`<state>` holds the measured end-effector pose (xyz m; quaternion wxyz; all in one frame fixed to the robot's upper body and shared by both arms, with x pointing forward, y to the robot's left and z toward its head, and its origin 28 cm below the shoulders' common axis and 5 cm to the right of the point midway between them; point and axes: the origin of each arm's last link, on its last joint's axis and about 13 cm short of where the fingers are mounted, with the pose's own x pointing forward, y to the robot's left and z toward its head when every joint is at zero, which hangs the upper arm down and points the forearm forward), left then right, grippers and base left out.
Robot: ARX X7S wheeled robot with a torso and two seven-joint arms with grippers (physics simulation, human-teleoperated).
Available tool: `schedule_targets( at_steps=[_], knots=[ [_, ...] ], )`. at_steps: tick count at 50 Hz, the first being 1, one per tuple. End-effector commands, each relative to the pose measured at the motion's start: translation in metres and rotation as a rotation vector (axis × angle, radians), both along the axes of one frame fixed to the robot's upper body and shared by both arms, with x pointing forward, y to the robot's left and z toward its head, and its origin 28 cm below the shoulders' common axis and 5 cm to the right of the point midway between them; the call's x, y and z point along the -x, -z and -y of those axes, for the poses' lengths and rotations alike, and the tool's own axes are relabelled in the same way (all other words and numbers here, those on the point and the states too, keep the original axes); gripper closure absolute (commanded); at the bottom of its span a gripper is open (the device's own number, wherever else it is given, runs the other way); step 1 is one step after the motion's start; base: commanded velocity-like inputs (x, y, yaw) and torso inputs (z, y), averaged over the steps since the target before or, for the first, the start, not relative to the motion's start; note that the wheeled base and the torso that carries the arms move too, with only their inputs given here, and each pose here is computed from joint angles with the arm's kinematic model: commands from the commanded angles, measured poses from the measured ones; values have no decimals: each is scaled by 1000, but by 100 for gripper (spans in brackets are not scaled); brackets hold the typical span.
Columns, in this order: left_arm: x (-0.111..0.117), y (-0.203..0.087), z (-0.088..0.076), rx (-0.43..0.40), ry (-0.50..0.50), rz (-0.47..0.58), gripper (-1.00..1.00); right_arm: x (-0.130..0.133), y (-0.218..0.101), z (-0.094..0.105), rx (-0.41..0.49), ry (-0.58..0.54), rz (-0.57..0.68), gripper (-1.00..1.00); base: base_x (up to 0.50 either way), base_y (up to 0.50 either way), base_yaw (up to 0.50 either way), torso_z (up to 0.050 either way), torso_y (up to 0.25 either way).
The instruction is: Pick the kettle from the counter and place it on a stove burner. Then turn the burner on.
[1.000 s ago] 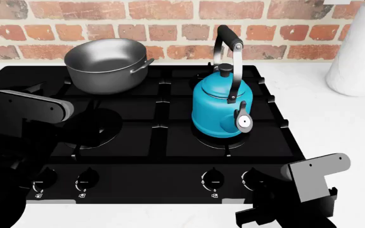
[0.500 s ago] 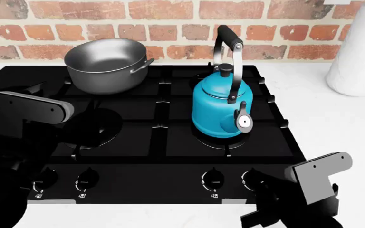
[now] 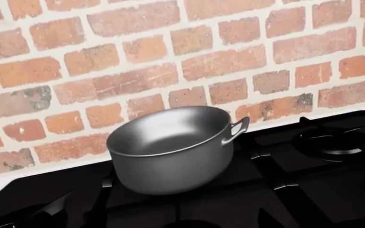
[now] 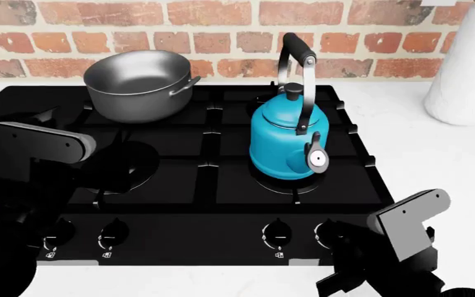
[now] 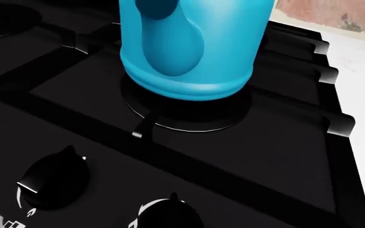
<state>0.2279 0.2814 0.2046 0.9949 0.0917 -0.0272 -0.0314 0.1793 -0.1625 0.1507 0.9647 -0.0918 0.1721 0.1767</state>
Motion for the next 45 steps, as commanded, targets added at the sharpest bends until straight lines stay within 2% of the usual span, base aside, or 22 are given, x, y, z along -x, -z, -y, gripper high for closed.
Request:
schedule_targets(
  at_steps=[1,11,29,42,45],
  knots=[
    [0,2,-1,3,-3,-3,-100,0,21,13,73,34,-92,100,13,2,4,0,0],
    [0,3,0,5,-1,-2,-100,11,24,21,104,14,-96,100,2,0,1,0,0],
    [-1,5,0,6,-2,-3,-100,11,30,27,124,-44,-52,100,-3,-3,-5,0,0],
    [-1,6,0,8,-6,-5,-100,11,31,28,118,-42,-46,100,-2,-3,-5,0,0],
    [-1,6,0,8,-6,-6,-100,8,31,29,133,-13,-40,100,-4,-2,-5,0,0]
  ],
)
